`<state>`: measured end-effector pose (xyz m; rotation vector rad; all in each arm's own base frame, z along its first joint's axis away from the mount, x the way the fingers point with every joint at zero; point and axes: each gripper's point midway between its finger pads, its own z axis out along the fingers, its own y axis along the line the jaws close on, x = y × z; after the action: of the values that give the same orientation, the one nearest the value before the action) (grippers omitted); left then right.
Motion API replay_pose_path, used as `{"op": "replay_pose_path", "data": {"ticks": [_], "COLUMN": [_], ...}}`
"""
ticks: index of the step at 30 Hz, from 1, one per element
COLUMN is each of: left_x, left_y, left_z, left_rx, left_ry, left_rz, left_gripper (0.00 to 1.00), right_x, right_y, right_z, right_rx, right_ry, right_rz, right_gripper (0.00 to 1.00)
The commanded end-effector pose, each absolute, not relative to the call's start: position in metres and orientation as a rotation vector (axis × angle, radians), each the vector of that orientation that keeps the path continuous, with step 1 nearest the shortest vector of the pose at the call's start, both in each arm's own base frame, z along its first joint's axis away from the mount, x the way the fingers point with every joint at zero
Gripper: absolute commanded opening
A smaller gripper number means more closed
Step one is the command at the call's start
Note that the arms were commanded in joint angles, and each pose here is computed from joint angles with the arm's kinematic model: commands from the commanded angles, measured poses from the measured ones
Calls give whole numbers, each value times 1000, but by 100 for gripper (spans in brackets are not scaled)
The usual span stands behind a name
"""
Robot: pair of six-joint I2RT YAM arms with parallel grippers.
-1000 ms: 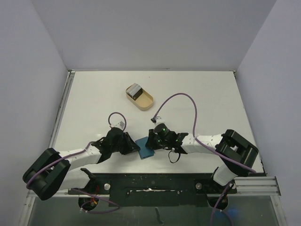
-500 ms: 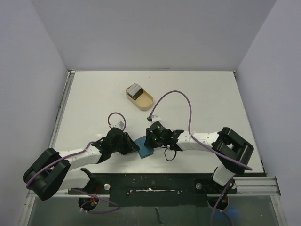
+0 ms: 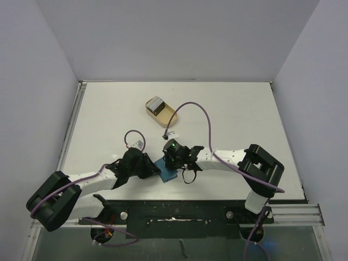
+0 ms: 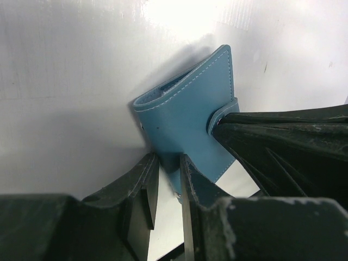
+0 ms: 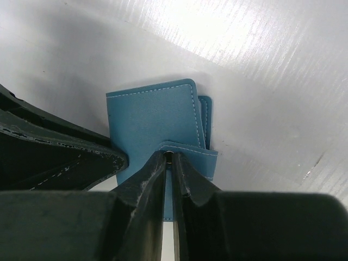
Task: Put the credit cards into the card holder
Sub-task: Close the card holder at the center of the board.
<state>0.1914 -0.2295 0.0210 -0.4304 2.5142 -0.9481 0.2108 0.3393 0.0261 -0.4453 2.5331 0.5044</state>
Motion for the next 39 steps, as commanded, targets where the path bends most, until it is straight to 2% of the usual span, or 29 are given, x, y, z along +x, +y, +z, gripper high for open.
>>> {"op": "replay_pose_path", "data": {"ticks": [1,10,19,27,32,33,34,35,38,39], "left_x": [201,205,206,212,221,223,226,228,235,237], "left_y": [-244,-243,-247,-250,-245,-243,-241,-238,-229,-225], "left_z": [39,44,50,67,91,99,109,117,149,160], "left_rx": [-372,-385,-381,-369,-328,-315,-298,-276,-225,-203], "left_ry": [2441,2419,2404,2368,2334,2327,2314,2302,2255,2239], "left_rz": [-1037,-1033,-1060,-1088,-1027,-1004,-985,-956,-884,-862], "left_gripper": [19,19,24,26,38,43,58,66,68,68], "right_x": [161,170,186,202,203,205,207,209,215,217], "right_y": [272,272,310,303,292,290,287,283,272,269], "right_z": [-51,-36,18,63,78,85,93,102,130,142], "right_rx": [-597,-575,-533,-456,-412,-398,-379,-359,-295,-273], "right_ry": [2813,2771,2611,2469,2404,2380,2356,2330,2249,2221], "right_rz": [130,87,356,375,391,393,391,393,399,403], "right_gripper": [7,7,22,35,44,46,50,56,69,77]}}
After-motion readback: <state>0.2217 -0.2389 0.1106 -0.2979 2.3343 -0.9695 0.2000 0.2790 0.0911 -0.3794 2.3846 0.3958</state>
